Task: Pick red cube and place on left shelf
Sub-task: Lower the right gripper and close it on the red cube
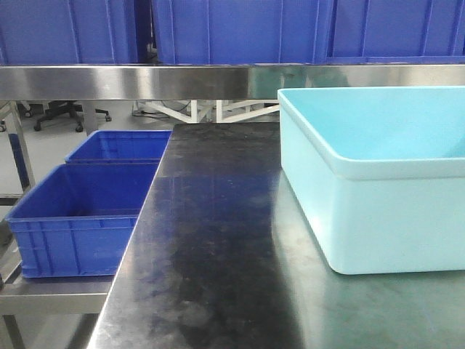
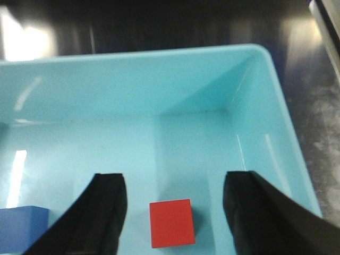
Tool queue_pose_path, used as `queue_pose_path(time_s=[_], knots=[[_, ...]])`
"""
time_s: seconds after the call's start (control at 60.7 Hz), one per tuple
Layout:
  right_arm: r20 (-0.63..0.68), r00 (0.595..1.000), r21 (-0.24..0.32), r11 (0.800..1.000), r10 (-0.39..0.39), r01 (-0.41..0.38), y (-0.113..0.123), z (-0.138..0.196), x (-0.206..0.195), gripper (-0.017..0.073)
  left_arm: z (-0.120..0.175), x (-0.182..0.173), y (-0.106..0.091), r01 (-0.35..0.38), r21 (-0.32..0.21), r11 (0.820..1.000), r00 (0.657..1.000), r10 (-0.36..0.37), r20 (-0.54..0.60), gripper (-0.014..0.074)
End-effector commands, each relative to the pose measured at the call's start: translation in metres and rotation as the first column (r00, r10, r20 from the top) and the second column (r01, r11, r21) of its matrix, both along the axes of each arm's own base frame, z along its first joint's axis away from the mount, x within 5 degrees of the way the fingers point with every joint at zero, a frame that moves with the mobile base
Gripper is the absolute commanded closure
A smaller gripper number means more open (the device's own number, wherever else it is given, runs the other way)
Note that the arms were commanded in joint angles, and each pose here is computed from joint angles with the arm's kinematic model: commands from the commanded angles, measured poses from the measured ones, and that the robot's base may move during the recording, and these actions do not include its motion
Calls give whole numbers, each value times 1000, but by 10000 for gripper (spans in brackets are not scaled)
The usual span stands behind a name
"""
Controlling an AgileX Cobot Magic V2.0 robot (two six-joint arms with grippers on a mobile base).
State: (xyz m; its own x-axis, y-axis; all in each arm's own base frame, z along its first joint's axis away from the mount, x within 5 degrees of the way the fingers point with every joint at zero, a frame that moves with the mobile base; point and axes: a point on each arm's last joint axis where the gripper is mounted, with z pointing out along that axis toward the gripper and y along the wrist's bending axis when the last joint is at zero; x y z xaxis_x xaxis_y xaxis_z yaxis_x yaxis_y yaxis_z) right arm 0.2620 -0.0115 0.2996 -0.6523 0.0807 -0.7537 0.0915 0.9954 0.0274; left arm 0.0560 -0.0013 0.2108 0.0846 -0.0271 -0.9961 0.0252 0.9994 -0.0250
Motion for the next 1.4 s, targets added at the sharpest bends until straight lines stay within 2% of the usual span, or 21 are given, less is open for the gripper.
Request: queue_pose_path(time_s=[0.0,0.329,1.384], knots=[[57,998,-20,1000,2,-1,-2,13,15,9,0,-1,0,4,-1,1000,997,-4,75,492],[-112,994,-17,1000,0,-2,-4,-27,41,9,0,-1,0,4,-1,1000,997,-4,75,492],[-309,951,-16,1000,3,-8,-5,-89,63,27,0,-1,0,4,-1,1000,997,-4,75,492]])
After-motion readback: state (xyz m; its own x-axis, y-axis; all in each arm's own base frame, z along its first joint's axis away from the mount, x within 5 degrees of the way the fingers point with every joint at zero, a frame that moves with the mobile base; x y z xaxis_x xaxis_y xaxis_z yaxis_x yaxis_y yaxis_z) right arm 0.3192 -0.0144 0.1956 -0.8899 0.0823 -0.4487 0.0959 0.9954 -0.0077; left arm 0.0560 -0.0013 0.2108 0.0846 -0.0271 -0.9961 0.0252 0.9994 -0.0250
